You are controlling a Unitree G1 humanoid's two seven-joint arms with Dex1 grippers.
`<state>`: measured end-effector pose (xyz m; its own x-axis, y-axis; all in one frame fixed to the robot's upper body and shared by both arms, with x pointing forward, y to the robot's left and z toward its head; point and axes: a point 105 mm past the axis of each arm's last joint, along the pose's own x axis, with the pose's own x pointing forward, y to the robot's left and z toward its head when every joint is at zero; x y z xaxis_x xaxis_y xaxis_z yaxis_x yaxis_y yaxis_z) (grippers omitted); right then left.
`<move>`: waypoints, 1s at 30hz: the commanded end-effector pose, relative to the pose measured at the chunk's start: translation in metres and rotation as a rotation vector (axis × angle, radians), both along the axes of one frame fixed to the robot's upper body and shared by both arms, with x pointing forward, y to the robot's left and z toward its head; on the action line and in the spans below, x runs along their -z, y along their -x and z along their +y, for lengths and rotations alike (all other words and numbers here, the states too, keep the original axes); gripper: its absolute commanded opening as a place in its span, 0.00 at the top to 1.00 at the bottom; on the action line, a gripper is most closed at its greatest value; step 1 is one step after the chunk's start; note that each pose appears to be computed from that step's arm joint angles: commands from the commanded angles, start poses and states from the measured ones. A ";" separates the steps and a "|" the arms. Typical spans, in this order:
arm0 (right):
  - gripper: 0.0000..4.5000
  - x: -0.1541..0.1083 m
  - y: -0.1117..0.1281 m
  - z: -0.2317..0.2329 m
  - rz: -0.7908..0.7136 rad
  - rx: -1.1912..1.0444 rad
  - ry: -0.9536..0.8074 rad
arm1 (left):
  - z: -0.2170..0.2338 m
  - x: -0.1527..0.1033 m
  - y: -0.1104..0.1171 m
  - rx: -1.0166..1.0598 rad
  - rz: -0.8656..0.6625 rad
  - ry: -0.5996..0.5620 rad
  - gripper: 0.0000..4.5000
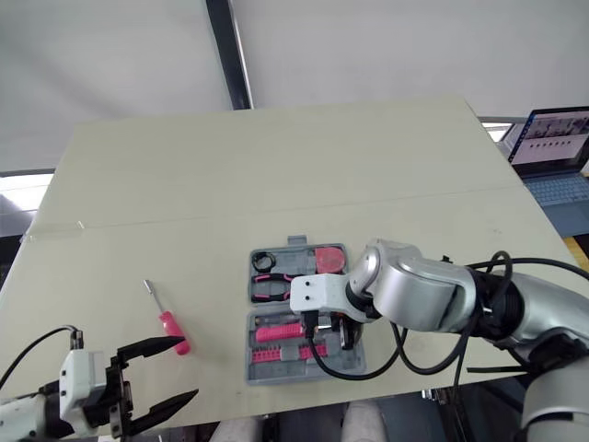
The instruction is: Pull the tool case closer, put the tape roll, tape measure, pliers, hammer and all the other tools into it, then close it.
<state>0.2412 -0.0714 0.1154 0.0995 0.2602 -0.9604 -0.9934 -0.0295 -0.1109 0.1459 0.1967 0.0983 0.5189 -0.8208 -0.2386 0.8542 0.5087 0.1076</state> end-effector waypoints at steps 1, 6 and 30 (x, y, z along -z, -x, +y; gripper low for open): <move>0.99 -0.005 -0.005 0.005 -0.044 -0.019 -0.009 | -0.004 -0.006 0.000 0.004 -0.018 -0.005 0.00; 0.99 0.000 -0.003 0.013 -0.035 -0.032 -0.014 | -0.003 -0.006 0.000 -0.011 -0.015 -0.009 0.00; 0.99 0.009 -0.002 0.022 -0.017 -0.051 -0.012 | -0.003 0.003 0.007 -0.027 0.001 -0.029 0.00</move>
